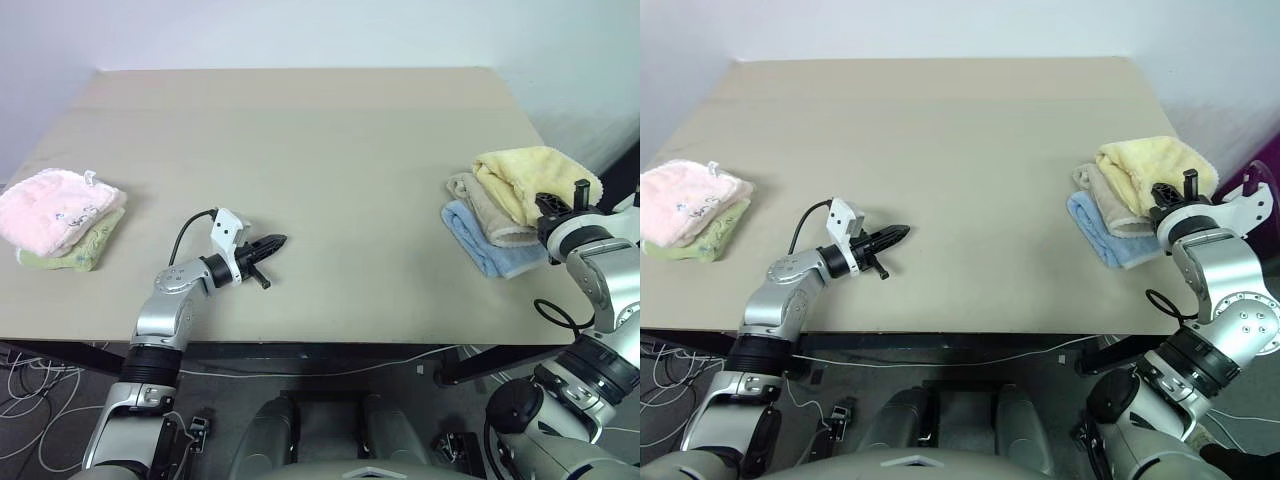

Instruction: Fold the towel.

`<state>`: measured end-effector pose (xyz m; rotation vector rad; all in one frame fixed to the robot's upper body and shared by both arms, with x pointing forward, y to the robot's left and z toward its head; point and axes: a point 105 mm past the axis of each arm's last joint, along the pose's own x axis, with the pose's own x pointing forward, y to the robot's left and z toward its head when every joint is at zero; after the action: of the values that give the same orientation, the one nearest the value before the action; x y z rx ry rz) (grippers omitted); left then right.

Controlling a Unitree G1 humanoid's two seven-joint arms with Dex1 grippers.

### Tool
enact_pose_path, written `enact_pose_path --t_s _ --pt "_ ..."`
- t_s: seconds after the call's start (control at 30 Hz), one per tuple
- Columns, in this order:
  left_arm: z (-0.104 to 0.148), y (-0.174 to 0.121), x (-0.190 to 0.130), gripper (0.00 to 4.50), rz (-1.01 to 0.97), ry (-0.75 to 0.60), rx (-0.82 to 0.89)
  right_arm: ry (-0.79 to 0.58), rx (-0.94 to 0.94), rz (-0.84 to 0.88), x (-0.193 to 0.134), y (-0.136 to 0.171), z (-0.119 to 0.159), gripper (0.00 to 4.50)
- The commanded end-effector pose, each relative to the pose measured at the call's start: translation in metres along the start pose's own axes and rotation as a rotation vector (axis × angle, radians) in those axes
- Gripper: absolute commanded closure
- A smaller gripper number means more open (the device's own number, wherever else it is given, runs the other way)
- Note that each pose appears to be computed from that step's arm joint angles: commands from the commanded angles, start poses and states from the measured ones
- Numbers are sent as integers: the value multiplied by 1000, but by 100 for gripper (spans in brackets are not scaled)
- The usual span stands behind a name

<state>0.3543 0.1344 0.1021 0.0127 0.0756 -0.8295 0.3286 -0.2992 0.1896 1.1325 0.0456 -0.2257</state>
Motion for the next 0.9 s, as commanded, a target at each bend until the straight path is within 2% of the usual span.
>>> enact_pose_path --t_s 0.03,0.3,0.37,0.7,0.8,0.9 --pt "7 -3 1 450 -12 -26 28 -39 15 90 -8 20 12 325" --pt "3 -4 -1 450 -11 -23 17 -84 7 117 -12 28 23 48" --pt "3 -4 -1 450 -14 -22 14 -117 -12 106 -14 28 28 3" --pt "1 -4 2 450 -33 -13 7 -367 -164 50 -34 25 80 3" --pt "1 1 1 450 -15 -11 15 -375 -293 89 -32 39 80 3" --pt "3 12 -3 450 41 -13 28 -335 -554 182 -25 65 59 3"
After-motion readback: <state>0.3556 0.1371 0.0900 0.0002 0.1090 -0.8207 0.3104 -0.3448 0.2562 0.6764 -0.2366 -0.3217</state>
